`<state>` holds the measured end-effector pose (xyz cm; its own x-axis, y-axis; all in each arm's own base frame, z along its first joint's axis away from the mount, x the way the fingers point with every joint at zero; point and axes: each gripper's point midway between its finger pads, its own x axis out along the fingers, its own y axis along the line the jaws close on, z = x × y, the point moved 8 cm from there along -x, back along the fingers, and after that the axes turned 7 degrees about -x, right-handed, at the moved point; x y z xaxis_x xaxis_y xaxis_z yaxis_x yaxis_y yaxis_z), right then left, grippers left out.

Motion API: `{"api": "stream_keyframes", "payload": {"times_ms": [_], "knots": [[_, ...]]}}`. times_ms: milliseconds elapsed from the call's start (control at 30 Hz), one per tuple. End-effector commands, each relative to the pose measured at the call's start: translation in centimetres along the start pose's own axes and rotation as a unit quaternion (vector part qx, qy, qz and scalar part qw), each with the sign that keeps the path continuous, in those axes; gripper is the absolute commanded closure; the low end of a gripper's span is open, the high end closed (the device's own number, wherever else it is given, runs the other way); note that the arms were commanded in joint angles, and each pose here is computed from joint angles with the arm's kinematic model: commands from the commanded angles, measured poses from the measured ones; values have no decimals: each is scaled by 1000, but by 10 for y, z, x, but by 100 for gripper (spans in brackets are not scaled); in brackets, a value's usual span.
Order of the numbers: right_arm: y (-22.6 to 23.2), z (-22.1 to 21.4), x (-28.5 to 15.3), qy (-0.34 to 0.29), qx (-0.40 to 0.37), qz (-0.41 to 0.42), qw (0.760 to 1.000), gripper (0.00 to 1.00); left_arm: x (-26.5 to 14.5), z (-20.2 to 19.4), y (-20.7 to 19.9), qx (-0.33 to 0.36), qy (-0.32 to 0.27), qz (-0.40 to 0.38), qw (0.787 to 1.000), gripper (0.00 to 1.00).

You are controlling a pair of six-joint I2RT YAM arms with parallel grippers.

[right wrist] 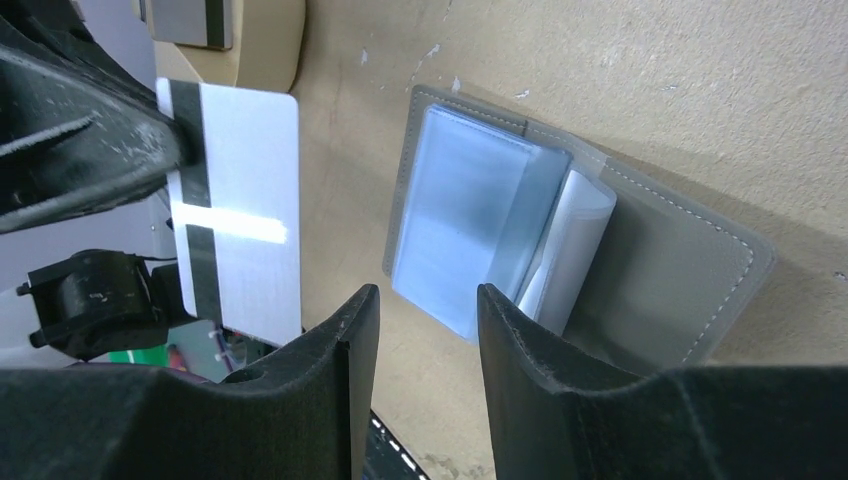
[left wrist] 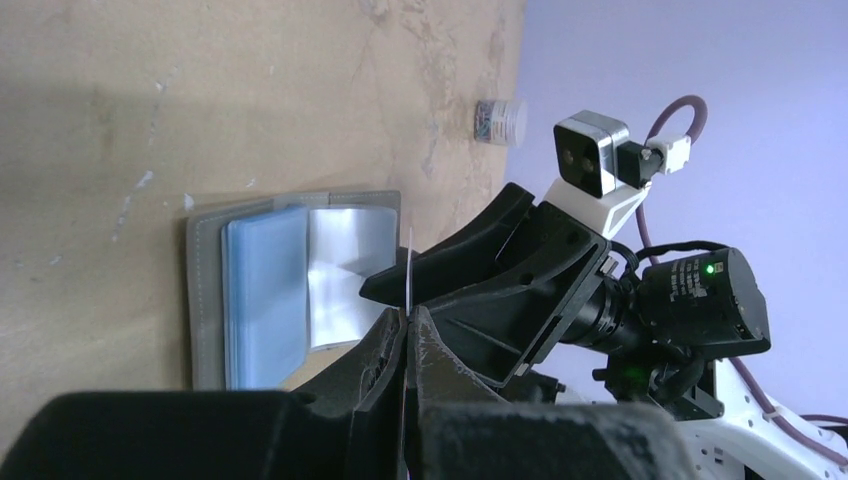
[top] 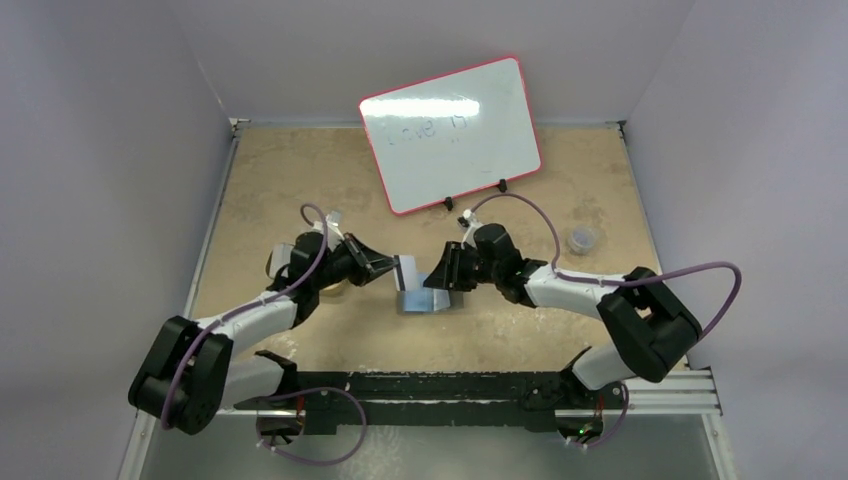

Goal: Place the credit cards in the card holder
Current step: Insert the credit card into the card holder.

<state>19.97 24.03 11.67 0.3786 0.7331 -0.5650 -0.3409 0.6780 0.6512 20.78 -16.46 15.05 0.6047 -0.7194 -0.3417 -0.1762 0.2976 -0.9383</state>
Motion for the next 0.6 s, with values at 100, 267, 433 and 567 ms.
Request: {"api": "stream_keyframes", "payload": {"times_ms": [100, 267, 433, 567], "knots": [[2, 1, 0, -10, 14, 37, 999, 58, 18, -13, -1, 25, 11, -32, 999, 100], [-2, -2, 0, -8, 28, 36, 999, 58, 24, -18, 15, 38, 22, 3, 999, 100], [-4, -2, -1, -6, 36, 26, 999, 58, 22, -20, 22, 49, 24, 27, 998, 100], [-5, 0, 1, -3, 39, 23, 999, 59, 20, -19, 22, 52, 18, 31, 998, 100]]}}
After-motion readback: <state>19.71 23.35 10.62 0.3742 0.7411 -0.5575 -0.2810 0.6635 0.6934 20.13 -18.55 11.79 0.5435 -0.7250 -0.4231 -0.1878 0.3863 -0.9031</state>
